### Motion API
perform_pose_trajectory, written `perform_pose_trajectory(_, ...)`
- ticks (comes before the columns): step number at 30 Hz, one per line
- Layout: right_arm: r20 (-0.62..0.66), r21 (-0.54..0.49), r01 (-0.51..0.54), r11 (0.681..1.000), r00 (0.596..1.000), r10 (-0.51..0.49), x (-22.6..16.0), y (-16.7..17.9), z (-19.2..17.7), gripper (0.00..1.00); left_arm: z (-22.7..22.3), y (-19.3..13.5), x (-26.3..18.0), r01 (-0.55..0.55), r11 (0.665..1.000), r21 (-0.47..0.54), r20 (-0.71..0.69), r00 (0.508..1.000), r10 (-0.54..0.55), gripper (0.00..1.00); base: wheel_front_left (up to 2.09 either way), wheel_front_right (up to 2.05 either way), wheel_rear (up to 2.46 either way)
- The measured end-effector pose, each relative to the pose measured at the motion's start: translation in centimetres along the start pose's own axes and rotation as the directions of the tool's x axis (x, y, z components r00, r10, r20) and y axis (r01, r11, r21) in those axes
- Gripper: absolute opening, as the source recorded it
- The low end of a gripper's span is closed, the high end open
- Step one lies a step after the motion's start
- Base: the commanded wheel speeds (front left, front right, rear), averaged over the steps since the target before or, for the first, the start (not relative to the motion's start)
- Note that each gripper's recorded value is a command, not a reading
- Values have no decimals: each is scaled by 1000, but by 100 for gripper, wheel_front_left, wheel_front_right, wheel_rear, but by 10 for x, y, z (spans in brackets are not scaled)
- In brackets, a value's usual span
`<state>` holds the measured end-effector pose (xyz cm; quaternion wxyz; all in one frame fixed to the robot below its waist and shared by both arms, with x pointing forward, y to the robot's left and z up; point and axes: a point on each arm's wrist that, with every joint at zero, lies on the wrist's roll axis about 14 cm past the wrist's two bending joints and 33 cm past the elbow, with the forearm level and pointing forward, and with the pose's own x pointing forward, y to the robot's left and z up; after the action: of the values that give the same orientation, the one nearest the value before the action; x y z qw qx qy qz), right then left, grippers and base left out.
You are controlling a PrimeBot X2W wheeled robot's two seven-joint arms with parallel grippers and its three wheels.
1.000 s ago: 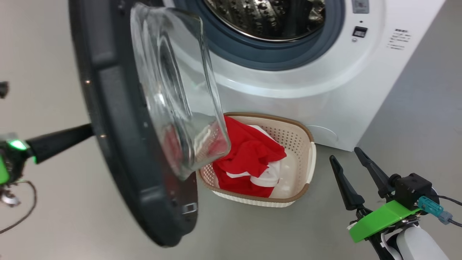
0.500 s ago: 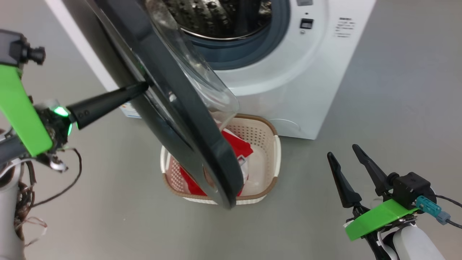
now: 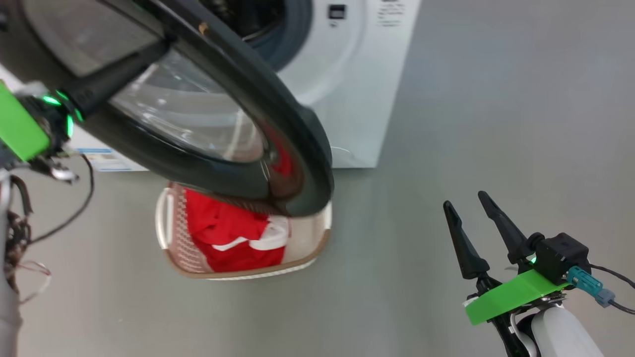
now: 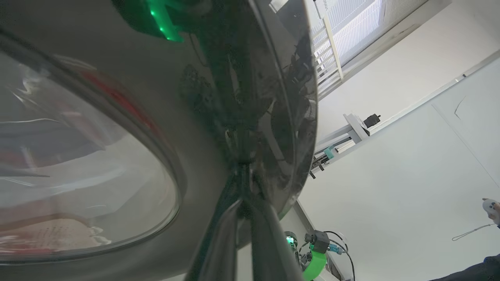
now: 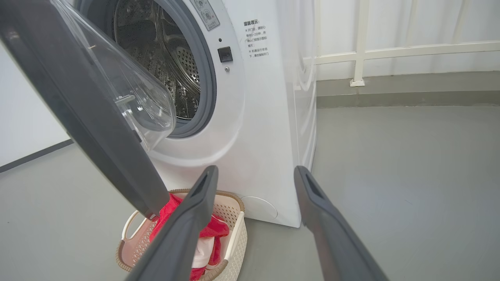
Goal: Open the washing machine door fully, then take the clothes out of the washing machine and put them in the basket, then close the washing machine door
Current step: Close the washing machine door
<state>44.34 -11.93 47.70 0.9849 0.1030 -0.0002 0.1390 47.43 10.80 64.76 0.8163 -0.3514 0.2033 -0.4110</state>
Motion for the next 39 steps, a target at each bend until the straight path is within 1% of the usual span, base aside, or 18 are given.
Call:
perform_pose_trajectory(5, 9, 3, 65, 998, 998, -65, -4, -20, 2, 100, 12, 14, 24, 5, 1000, -10, 34, 999, -5, 0, 0, 0, 0)
perform_pose_trajectory(9, 22, 3, 128, 992, 991, -128, -11, -38, 7, 100, 26, 28, 46, 4, 1000, -23, 87, 996, -2, 0, 0, 0, 0)
perform_pose_trajectory(18, 25, 0, 204, 979, 979, -204, -26, -58, 9, 100, 29, 53, 72, -26, 999, -33, 95, 995, 29, 0, 0, 0, 0)
perform_pose_trajectory(23, 24, -1, 211, 978, 977, -211, -27, -60, 9, 100, 27, 54, 75, -23, 999, -41, 101, 995, 27, 0, 0, 0, 0)
perform_pose_trajectory(29, 31, 1, 181, 983, 983, -181, -21, -52, 11, 100, 26, 48, 59, -27, 999, -30, 116, 993, 31, 1, 0, 0, 0)
perform_pose_trajectory(30, 33, 1, 176, 984, 984, -176, -20, -51, 12, 100, 23, 50, 56, -36, 999, -31, 115, 993, 39, 13, 0, 0, 0)
perform_pose_trajectory(31, 36, -1, 170, 985, 985, -170, -19, -50, 13, 100, 19, 51, 53, -43, 998, -34, 110, 993, 47, 22, 0, 0, 0)
perform_pose_trajectory(34, 41, -11, 153, 988, 987, -152, -18, -47, 15, 100, 7, 52, 44, -58, 997, -48, 108, 992, 63, 44, 0, 0, 0)
perform_pose_trajectory(35, 41, -14, 148, 989, 988, -147, -18, -46, 16, 100, 4, 52, 40, -63, 997, -49, 110, 992, 69, 54, 0, 0, 0)
perform_pose_trajectory(36, 43, -15, 143, 990, 989, -142, -17, -44, 17, 100, 1, 52, 36, -70, 996, -51, 112, 991, 76, 72, 0, 0, 0)
perform_pose_trajectory(37, 46, -15, 137, 990, 990, -136, -17, -42, 18, 100, -2, 52, 32, -77, 996, -52, 116, 990, 83, 84, 0, 0, 0)
perform_pose_trajectory(38, 48, -15, 131, 991, 990, -131, -16, -40, 19, 100, -4, 52, 27, -83, 995, -55, 124, 988, 89, 93, 0, 0, 0)
perform_pose_trajectory(39, 51, -15, 126, 992, 991, -126, -16, -38, 20, 100, -7, 53, 23, -91, 994, -58, 129, 987, 97, 100, 0, 0, 0)
